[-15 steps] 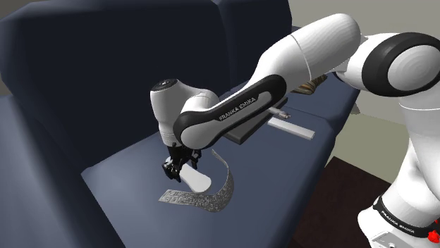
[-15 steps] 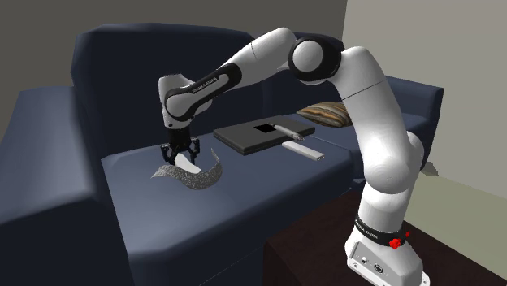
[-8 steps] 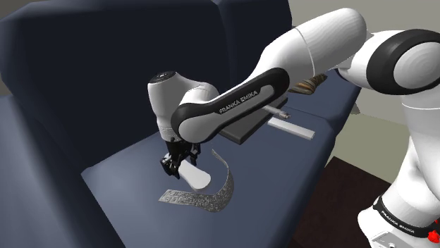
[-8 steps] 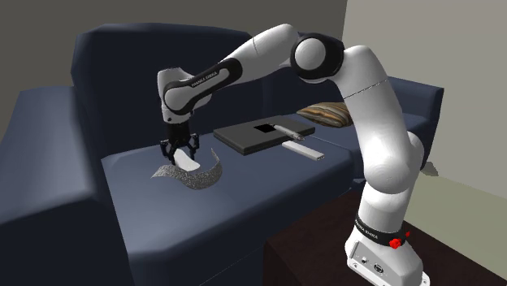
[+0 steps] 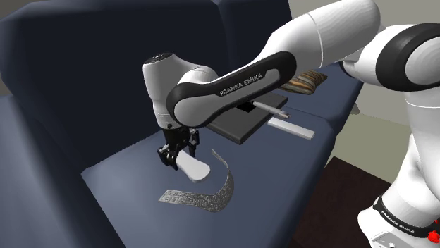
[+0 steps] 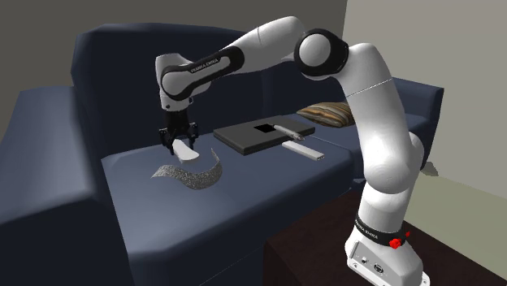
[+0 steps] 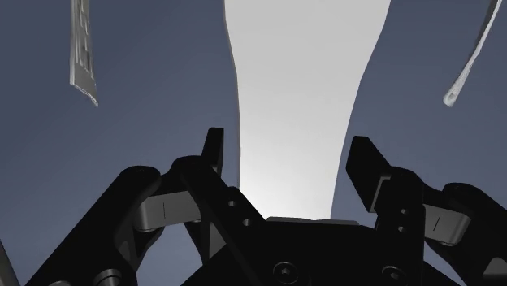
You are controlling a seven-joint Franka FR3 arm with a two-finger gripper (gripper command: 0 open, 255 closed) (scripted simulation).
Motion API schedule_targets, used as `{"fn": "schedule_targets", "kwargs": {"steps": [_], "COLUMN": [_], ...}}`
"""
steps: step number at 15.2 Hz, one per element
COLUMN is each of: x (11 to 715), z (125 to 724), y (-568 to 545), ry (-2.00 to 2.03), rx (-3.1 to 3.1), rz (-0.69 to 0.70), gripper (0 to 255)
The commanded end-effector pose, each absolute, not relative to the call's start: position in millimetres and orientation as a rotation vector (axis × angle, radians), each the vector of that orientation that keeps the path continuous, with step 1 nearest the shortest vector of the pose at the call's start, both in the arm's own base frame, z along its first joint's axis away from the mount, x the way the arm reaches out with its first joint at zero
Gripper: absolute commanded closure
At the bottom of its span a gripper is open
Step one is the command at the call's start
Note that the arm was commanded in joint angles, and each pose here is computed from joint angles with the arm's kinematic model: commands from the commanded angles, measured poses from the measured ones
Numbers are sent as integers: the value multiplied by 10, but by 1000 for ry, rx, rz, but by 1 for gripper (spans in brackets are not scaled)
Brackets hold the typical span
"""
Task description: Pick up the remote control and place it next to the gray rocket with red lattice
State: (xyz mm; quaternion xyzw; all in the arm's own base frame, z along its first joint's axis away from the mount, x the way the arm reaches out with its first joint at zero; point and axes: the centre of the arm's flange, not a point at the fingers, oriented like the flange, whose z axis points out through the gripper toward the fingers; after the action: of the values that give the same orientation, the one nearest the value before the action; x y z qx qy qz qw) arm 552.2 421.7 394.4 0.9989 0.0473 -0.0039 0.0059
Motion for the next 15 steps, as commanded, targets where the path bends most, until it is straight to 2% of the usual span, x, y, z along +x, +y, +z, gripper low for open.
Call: {"fn": "schedule_targets", "kwargs": {"steps": [1,15], "x": [5524,5627], "z": [4044,4677], "y": [4222,3979], "ry": [148,148], "rx": [3126,3126], "rz": [-12,-12], "gripper": [255,255]}}
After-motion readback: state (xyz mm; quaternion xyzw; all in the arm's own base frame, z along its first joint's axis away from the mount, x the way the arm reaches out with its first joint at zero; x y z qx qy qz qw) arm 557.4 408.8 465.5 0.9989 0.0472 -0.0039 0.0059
